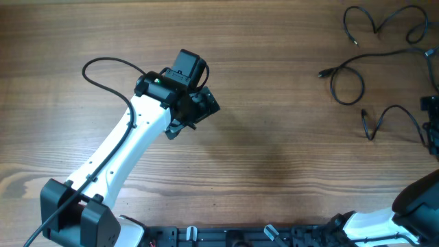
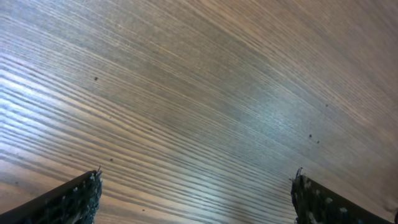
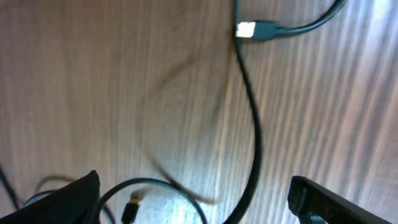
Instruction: Untangle cables
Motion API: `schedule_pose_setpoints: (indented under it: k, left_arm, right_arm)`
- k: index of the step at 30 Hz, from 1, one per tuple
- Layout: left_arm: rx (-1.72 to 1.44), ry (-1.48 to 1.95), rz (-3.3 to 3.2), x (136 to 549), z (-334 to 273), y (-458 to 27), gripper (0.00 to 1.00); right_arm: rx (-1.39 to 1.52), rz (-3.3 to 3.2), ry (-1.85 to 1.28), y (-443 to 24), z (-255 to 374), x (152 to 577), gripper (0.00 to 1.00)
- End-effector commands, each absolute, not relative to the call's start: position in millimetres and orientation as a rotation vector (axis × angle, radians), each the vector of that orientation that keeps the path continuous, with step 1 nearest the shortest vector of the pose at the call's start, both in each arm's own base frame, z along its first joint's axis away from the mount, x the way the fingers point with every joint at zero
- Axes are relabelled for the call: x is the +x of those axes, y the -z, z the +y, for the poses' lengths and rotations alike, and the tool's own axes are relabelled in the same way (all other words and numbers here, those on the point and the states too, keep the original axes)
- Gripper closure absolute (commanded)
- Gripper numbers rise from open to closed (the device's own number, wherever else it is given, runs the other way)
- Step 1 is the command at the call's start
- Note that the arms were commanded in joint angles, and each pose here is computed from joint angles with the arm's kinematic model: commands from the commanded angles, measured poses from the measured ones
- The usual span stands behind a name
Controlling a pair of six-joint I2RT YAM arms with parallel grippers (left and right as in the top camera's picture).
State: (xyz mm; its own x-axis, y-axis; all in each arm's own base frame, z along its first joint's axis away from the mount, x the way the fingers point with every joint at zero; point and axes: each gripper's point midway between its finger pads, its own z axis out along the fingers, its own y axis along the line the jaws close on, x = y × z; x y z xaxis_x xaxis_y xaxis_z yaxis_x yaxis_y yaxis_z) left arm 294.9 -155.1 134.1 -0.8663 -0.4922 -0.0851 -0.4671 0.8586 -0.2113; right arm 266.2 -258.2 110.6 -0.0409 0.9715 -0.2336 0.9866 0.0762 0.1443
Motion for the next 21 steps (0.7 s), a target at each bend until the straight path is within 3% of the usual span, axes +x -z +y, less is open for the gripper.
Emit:
schedule_pose_setpoints:
  k: [1, 5, 10, 11, 14, 15, 16, 17, 21]
  left_arm:
    - [-0.738, 0.243, 2.901, 294, -153, -132, 0.0]
    - [-0.735, 0.257, 2.89, 297, -155, -133, 0.0]
    - [-0.736, 0.25, 2.895, 295, -154, -132, 0.0]
    - [-0.737, 0.251, 2.895, 295, -154, -132, 0.0]
    - [-0.736, 0.253, 2.893, 296, -154, -132, 0.0]
    - [-0.736, 0.253, 2.893, 296, -154, -132, 0.0]
    - [-0.736, 0.253, 2.893, 296, -154, -132, 0.0]
    - [-0.736, 0.253, 2.893, 296, -154, -132, 0.0]
    - [-0.736, 0.253, 2.893, 296, -154, -132, 0.0]
  right_arm:
    - [2.005, 2.021, 0.177, -134, -272, 261, 0.0]
    - [2.135, 2.07, 0.096, -97, -243, 244, 0.0]
    - [2.07, 2.035, 0.059, -66, -248, 255, 0.0]
    - [2.064, 2.022, 0.058, -67, -250, 257, 0.07]
    - [1.985, 2.015, 0.096, -72, -263, 264, 0.56]
    - [1.927, 2.033, 0.141, -74, -270, 266, 0.79]
    - [1.866, 2.06, 0.185, -76, -277, 267, 0.89]
    - [1.817, 2.082, 0.245, -79, -283, 265, 0.96]
    - [1.734, 2.069, 0.293, -86, -296, 273, 0.96]
